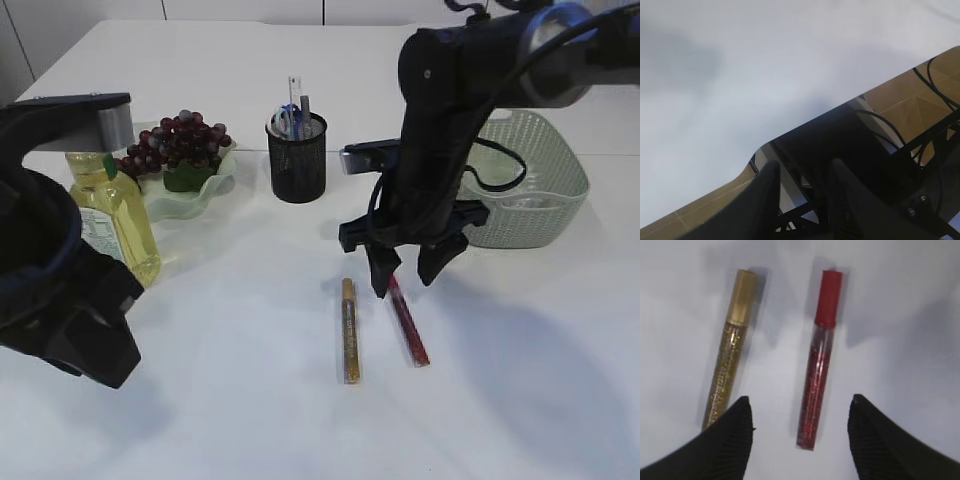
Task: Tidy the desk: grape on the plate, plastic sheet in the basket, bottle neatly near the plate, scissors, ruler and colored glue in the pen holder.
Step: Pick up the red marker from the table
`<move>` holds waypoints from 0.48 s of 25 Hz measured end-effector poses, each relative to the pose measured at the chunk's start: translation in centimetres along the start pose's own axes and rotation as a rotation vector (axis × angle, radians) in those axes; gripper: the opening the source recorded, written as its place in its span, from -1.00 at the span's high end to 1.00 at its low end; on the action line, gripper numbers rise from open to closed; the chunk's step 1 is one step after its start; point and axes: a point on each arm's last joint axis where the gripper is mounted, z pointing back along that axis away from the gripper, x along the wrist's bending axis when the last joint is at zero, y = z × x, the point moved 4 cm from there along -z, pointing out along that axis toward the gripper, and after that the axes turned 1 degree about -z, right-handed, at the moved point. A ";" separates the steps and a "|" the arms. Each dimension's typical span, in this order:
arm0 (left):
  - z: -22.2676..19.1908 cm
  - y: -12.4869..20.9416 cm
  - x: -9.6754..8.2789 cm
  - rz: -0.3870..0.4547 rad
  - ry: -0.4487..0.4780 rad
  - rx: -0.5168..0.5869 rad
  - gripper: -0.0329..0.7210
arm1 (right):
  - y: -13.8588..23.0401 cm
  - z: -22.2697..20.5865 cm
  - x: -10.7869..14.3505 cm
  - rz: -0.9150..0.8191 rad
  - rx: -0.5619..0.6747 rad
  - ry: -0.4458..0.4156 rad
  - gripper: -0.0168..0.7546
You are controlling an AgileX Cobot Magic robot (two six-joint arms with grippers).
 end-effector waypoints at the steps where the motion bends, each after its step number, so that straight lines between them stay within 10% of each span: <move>1: 0.0 -0.1 0.0 0.000 0.001 -0.004 0.27 | -0.1 -0.4 0.4 0.002 0.005 0.003 -0.27; 12: 0.0 -0.1 0.1 -0.004 -0.010 -0.009 0.28 | -0.8 -3.5 -0.1 0.002 0.048 0.071 -0.27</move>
